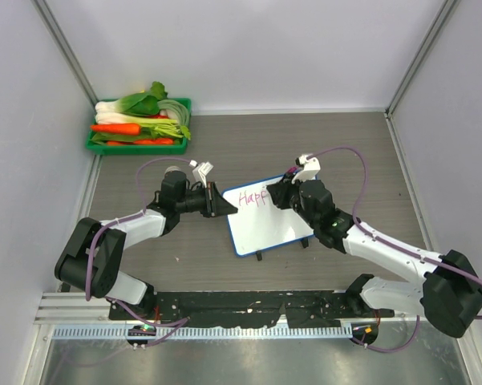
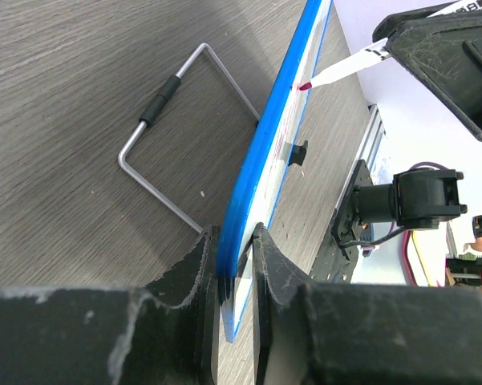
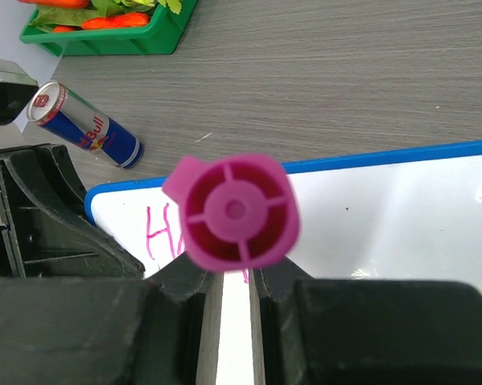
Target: Write a sentence on the whiteboard
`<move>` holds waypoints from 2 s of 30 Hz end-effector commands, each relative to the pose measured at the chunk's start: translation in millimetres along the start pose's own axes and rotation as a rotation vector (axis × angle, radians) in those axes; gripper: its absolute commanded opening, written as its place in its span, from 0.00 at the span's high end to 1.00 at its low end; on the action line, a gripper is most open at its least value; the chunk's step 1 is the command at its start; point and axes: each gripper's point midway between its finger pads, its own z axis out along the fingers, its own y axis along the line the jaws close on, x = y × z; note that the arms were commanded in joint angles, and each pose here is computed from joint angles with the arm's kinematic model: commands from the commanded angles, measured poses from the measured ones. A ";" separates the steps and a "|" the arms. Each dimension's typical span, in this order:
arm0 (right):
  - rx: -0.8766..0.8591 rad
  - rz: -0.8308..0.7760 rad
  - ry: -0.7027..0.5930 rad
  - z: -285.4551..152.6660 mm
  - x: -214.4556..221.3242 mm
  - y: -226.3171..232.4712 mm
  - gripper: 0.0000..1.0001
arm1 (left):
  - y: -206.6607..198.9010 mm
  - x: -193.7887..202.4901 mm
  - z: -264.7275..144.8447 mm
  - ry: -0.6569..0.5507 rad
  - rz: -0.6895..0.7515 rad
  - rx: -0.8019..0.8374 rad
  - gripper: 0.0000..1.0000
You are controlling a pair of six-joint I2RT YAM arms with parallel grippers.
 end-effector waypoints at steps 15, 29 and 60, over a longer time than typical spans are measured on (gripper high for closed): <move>0.059 0.036 -0.168 -6.1 -50.3 -4.1 0.98 | 26.5 2.1 0.4 -0.002 0.062 -0.115 1.00; 0.109 0.010 -0.104 0.3 -27.7 -17.8 0.99 | 26.6 3.0 0.5 0.001 0.061 -0.113 1.00; 0.025 0.019 -0.180 -9.5 -63.1 6.4 0.98 | 26.9 3.3 0.7 0.003 0.059 -0.114 1.00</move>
